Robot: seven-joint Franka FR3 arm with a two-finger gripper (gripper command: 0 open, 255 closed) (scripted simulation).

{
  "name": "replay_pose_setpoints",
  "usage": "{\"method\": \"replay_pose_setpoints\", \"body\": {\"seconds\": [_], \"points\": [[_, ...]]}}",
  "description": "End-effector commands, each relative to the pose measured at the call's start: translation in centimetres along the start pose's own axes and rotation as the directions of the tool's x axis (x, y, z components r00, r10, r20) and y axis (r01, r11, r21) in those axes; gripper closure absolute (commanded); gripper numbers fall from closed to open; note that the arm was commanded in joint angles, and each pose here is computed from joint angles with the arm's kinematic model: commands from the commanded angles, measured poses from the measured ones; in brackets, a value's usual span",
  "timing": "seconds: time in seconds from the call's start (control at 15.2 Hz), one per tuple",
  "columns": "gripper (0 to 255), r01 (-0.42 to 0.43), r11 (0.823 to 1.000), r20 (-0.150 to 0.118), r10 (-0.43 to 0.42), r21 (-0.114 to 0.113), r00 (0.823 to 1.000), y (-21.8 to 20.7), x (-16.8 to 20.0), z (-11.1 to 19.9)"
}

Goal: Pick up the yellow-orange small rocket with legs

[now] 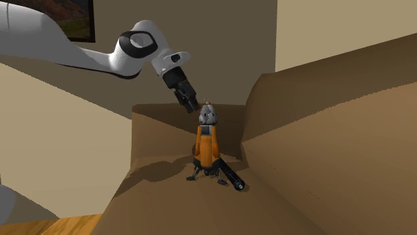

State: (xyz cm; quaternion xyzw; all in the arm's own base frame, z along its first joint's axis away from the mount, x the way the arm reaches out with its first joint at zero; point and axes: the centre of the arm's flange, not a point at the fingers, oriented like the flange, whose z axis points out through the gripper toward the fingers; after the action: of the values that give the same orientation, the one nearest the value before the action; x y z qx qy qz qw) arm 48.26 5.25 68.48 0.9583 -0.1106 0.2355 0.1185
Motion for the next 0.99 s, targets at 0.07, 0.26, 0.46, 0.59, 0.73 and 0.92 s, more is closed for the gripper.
{"method": "replay_pose_setpoints", "body": {"seconds": [0.07, 0.26, 0.46, 0.59, 0.73, 0.92], "points": [[0, -0.052, 0.998, -0.062, 0.050, -0.030, 0.997, -1.3, 3.0, -0.6], [0, -0.103, 0.993, -0.123, 0.095, -0.058, 0.988, -2.3, 5.9, -1.4], [0, -0.111, 0.992, -0.134, 0.102, -0.062, 0.986, -2.7, 5.9, -0.6], [0, -0.111, 0.992, -0.134, 0.102, -0.062, 0.986, -2.8, 5.4, 0.3], [0, -0.111, 0.992, -0.134, 0.102, -0.062, 0.986, -3.0, 4.9, 1.2], [0, -0.111, 0.992, -0.134, 0.102, -0.062, 0.986, -3.2, 4.5, 1.9]]}}
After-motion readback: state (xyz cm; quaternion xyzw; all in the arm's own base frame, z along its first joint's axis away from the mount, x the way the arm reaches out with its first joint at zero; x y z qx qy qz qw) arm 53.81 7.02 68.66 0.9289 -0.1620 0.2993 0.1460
